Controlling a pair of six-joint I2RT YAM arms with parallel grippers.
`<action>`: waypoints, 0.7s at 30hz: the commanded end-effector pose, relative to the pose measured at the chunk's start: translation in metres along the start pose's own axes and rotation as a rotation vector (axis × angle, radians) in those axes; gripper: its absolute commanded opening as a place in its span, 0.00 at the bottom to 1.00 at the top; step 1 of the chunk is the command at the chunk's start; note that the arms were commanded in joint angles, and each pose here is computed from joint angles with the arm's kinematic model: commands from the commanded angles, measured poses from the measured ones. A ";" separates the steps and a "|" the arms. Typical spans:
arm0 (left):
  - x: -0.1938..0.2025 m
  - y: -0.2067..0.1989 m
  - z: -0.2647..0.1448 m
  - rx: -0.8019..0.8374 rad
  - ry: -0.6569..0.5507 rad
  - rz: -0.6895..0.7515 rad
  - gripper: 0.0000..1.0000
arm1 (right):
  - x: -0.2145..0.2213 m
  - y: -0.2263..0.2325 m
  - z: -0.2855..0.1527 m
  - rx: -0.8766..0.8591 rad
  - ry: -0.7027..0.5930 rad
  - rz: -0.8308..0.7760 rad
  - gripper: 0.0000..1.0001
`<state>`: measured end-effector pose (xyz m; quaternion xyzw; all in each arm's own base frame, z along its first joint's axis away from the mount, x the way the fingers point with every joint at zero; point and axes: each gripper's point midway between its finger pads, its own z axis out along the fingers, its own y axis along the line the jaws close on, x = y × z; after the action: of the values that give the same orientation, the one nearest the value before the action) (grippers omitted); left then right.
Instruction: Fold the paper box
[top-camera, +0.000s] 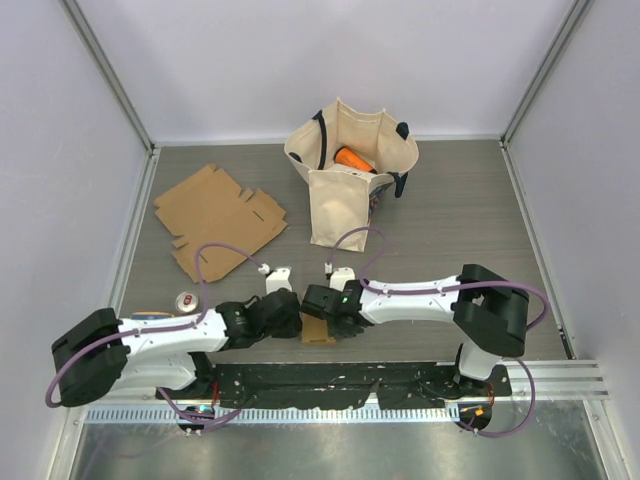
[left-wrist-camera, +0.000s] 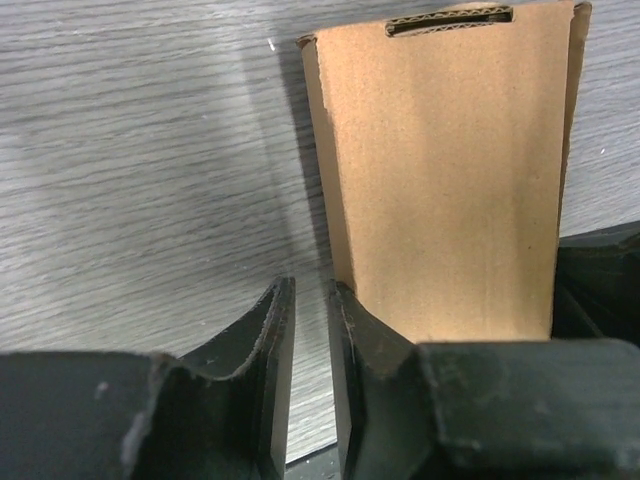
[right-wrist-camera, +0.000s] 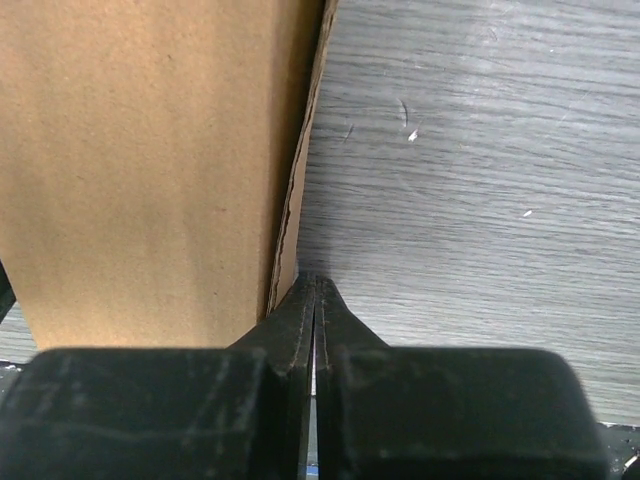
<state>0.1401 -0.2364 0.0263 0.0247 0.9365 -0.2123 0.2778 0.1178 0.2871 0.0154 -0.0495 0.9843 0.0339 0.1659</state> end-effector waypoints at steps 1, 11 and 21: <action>-0.021 -0.065 -0.028 0.266 -0.074 -0.072 0.27 | -0.033 0.039 -0.011 -0.208 -0.141 0.063 0.07; -0.050 -0.011 -0.032 0.145 -0.150 -0.117 0.49 | -0.068 -0.027 -0.041 -0.423 -0.188 0.074 0.46; -0.081 -0.034 -0.011 0.248 -0.139 -0.159 0.64 | -0.103 -0.006 -0.066 -0.817 -0.224 0.145 0.73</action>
<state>0.1822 -0.2229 0.0667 -0.0503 0.9065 -0.2741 0.3173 0.1987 0.2448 0.0786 0.0065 0.9250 0.3005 0.2323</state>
